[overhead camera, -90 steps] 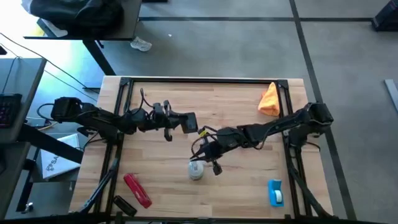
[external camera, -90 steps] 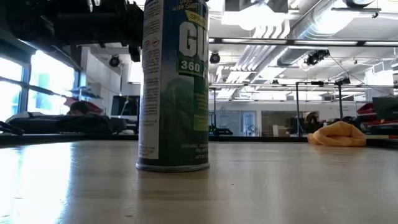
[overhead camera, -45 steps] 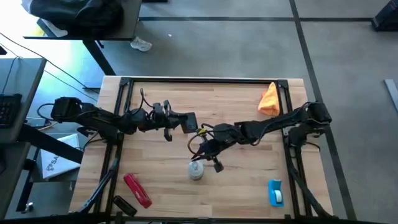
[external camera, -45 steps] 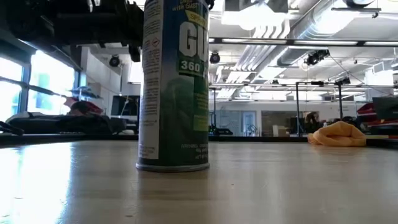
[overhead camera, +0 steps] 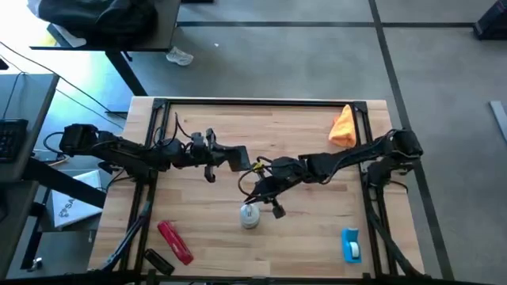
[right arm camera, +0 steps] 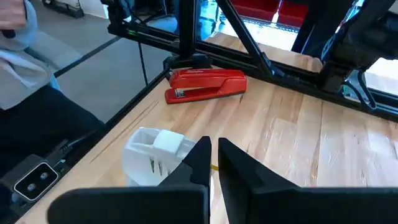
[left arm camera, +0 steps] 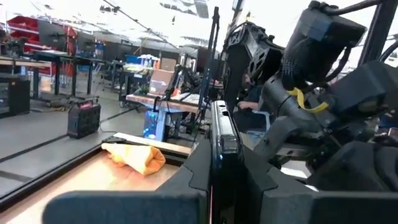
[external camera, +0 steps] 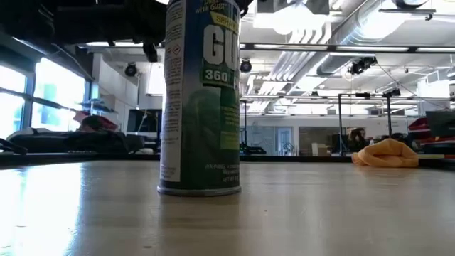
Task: Apply microfiber cloth
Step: Spray the front and back of the cellphone using a spray bottle
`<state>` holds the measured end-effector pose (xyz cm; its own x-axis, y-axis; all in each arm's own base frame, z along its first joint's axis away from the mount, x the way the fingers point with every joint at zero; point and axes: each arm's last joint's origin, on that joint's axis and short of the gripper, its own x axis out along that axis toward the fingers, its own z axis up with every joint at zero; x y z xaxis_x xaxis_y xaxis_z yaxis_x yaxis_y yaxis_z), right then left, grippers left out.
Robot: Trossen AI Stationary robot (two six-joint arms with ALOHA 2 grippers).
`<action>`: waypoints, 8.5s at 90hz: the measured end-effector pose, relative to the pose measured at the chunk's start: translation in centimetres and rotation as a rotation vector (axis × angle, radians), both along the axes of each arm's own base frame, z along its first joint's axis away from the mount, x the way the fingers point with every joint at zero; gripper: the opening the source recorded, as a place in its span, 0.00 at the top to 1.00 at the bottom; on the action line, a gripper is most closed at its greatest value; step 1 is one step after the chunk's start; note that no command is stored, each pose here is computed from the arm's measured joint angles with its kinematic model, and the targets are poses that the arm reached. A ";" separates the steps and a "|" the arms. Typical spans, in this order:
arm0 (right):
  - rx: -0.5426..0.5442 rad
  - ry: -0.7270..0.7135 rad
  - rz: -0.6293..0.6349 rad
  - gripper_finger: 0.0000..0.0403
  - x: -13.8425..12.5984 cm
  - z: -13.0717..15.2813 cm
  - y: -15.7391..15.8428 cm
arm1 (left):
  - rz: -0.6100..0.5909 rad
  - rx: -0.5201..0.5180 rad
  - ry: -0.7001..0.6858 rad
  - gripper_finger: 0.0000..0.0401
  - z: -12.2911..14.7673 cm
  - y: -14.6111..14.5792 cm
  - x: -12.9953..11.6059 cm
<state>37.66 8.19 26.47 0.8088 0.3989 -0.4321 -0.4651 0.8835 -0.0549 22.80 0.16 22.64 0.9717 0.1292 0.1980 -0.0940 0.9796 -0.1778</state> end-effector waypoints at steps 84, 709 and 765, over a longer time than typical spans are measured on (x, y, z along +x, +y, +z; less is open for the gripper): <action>0.025 0.034 -0.022 1.00 -0.1 -0.5 0.0 | 0.071 0.077 -0.062 0.96 -2.0 -0.1 1.8; 0.116 -0.160 0.141 1.00 1.8 -2.1 -2.2 | 0.291 2.150 0.868 0.96 -4.7 -8.4 1.8; 0.146 -0.123 0.134 1.00 1.7 -2.3 -1.9 | 0.290 2.140 0.864 0.96 -4.7 -8.4 1.8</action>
<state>39.39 6.26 24.18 0.7877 0.5569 -0.2633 -0.5761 0.8173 0.0052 24.63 -8.24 17.91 0.8747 0.4722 -0.1092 0.3235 -0.4011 0.8570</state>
